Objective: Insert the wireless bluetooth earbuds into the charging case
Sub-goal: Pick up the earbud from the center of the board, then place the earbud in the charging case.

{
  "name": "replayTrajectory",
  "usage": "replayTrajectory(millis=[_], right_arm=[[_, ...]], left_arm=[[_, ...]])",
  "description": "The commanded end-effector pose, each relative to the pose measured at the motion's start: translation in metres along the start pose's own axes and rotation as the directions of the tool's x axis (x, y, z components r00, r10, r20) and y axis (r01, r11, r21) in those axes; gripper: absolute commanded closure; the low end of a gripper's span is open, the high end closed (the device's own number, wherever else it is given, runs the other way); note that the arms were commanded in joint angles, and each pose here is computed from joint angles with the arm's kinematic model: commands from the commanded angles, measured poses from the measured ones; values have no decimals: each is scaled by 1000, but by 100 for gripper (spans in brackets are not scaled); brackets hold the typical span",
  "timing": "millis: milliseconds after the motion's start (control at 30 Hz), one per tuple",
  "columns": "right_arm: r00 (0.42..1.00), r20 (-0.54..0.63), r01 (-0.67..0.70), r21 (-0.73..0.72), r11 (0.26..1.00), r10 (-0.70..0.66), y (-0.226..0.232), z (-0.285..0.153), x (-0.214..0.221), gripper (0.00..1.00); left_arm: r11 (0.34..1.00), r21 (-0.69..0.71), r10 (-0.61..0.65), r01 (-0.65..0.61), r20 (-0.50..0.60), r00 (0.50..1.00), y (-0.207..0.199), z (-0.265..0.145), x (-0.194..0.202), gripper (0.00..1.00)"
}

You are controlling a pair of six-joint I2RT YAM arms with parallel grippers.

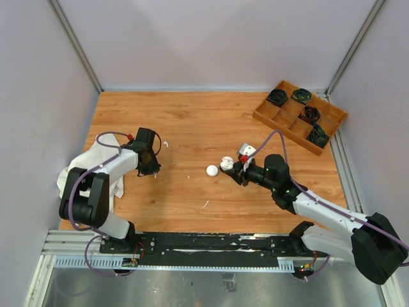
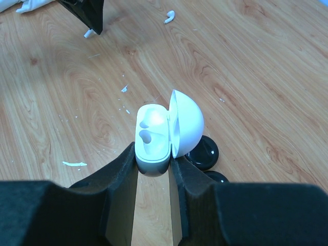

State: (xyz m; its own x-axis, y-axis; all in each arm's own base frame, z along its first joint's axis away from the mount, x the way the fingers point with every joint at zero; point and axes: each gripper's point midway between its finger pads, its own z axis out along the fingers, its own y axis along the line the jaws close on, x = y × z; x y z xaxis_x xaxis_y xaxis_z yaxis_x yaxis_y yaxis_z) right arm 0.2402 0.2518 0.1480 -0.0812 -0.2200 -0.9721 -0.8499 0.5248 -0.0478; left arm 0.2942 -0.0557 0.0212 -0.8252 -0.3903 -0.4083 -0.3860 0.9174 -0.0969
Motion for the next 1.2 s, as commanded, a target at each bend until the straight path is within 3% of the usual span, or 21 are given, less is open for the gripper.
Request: replayTrajectory(millis=[0, 400, 833, 1167], right_arm=[[999, 36, 12, -11, 1000, -11, 0, -1, -3, 99], [996, 85, 18, -19, 1000, -17, 4, -4, -10, 99], [984, 167, 67, -15, 998, -63, 6, -8, -16, 98], [973, 206, 112, -43, 993, -101, 12, -9, -20, 95]], left_arm=[[986, 163, -31, 20, 68, 997, -40, -23, -4, 79], [903, 429, -85, -24, 234, 969, -122, -92, -4, 80], [730, 672, -209, -120, 387, 898, -187, -186, 7, 81], [570, 805, -299, -164, 389, 871, -214, -237, 31, 83]])
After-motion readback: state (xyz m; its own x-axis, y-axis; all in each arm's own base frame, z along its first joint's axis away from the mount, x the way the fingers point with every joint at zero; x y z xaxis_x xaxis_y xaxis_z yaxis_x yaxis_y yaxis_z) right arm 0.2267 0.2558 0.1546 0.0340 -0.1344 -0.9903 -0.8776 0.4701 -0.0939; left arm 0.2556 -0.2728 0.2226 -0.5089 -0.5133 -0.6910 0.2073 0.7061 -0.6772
